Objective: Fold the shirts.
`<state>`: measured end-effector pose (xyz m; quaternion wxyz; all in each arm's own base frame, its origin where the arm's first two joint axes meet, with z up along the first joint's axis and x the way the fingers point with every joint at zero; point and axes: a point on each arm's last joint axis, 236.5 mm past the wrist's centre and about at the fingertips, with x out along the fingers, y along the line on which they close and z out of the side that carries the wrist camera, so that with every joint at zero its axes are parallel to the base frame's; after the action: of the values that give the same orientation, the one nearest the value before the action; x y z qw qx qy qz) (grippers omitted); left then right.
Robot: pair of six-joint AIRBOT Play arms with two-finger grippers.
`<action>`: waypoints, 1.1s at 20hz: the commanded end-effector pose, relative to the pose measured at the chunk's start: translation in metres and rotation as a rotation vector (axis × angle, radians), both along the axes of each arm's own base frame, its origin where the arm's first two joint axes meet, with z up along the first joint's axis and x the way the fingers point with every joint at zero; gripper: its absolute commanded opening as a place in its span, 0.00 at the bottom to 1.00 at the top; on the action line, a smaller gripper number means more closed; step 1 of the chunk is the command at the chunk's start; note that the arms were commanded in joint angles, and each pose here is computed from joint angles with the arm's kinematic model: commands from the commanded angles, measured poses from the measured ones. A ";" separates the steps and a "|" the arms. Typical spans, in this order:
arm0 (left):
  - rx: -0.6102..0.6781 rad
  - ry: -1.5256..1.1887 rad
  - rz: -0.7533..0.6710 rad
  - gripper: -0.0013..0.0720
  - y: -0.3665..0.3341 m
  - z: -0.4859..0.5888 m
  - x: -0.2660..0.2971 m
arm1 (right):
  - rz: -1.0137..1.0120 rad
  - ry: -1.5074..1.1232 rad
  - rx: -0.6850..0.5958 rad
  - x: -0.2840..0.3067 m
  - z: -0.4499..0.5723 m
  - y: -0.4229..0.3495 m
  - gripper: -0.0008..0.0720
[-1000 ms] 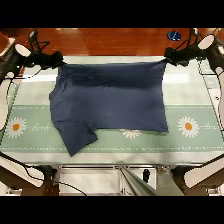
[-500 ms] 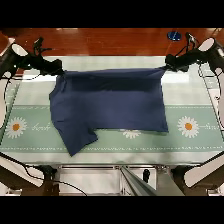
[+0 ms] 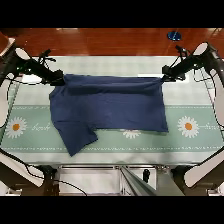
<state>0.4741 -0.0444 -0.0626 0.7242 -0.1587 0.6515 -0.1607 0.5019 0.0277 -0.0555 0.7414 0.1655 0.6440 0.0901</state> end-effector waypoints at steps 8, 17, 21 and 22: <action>0.019 0.086 0.107 0.71 0.043 0.031 -0.083 | -0.210 0.082 -0.236 -0.092 0.055 -0.113 0.58; -0.204 0.248 0.563 0.71 0.067 -0.017 -0.246 | -0.366 -0.075 0.044 -0.208 0.014 -0.040 0.58; -0.239 0.250 0.530 0.71 0.038 -0.030 -0.245 | -0.368 -0.099 0.084 -0.204 0.022 -0.031 0.58; -0.250 0.267 0.502 0.71 0.026 -0.034 -0.248 | -0.368 -0.098 0.086 -0.204 0.022 -0.031 0.58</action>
<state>0.2325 0.0040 -0.0870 0.6339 -0.4104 0.6553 -0.0175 0.2982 -0.0112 -0.0362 0.7647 0.2907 0.5747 -0.0204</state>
